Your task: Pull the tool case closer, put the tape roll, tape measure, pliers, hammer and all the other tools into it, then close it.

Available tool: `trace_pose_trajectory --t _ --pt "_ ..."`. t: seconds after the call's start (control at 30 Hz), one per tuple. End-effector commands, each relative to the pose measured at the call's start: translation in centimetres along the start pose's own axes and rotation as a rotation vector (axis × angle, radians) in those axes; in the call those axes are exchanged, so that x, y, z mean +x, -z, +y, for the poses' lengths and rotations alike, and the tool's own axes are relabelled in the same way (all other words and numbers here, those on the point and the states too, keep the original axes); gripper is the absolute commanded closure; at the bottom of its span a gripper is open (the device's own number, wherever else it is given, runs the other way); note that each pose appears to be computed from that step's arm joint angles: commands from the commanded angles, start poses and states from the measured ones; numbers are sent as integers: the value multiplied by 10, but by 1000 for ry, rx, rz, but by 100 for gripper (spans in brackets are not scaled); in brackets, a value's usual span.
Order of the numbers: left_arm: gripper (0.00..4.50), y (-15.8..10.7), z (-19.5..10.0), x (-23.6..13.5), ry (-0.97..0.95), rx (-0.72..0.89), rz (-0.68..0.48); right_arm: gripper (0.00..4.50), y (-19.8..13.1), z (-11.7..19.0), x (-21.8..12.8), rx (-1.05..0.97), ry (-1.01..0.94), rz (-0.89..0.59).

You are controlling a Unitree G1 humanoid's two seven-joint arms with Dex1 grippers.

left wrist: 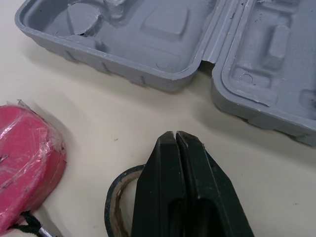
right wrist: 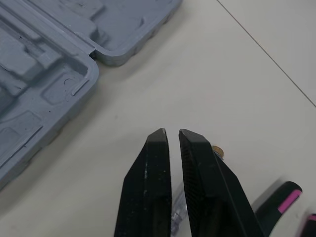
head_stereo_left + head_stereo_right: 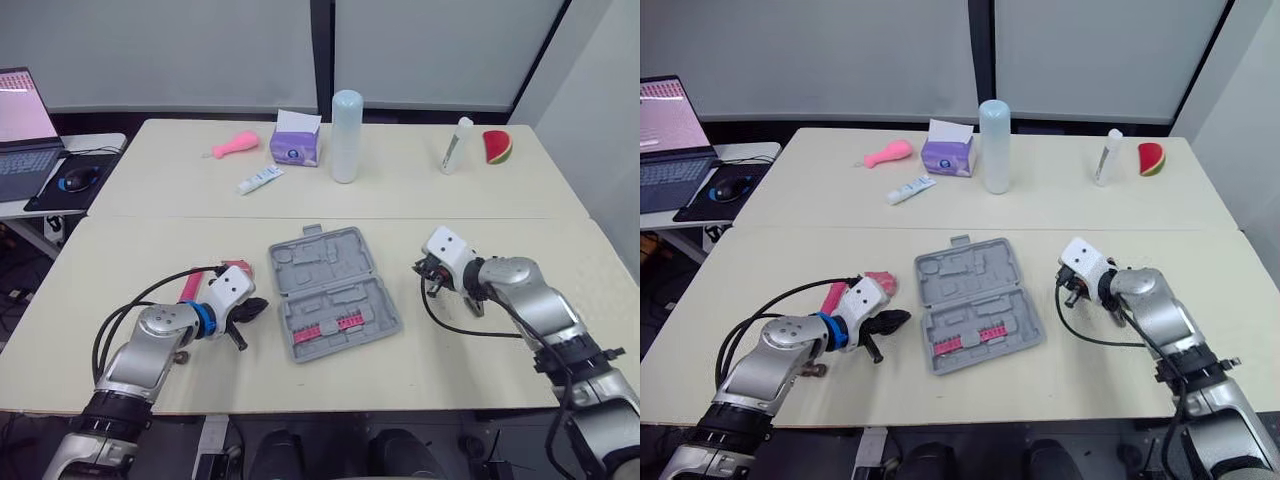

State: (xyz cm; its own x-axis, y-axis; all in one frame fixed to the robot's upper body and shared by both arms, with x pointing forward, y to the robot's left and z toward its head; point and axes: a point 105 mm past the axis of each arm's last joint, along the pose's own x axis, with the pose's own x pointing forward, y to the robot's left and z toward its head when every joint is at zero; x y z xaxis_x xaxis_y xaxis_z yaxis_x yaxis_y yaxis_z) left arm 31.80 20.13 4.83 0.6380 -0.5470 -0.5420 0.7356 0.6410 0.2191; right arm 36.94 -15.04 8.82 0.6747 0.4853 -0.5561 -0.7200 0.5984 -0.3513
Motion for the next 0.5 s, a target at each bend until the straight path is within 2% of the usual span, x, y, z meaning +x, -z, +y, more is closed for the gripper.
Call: trace_pose_trajectory --t 0.03,0.5 --pt "450 -5 -3 6 10 11 5 448 -5 -3 11 -21 -12 -3" --pt "450 -8 -9 28 45 29 28 448 -20 15 57 -40 -126 -18"
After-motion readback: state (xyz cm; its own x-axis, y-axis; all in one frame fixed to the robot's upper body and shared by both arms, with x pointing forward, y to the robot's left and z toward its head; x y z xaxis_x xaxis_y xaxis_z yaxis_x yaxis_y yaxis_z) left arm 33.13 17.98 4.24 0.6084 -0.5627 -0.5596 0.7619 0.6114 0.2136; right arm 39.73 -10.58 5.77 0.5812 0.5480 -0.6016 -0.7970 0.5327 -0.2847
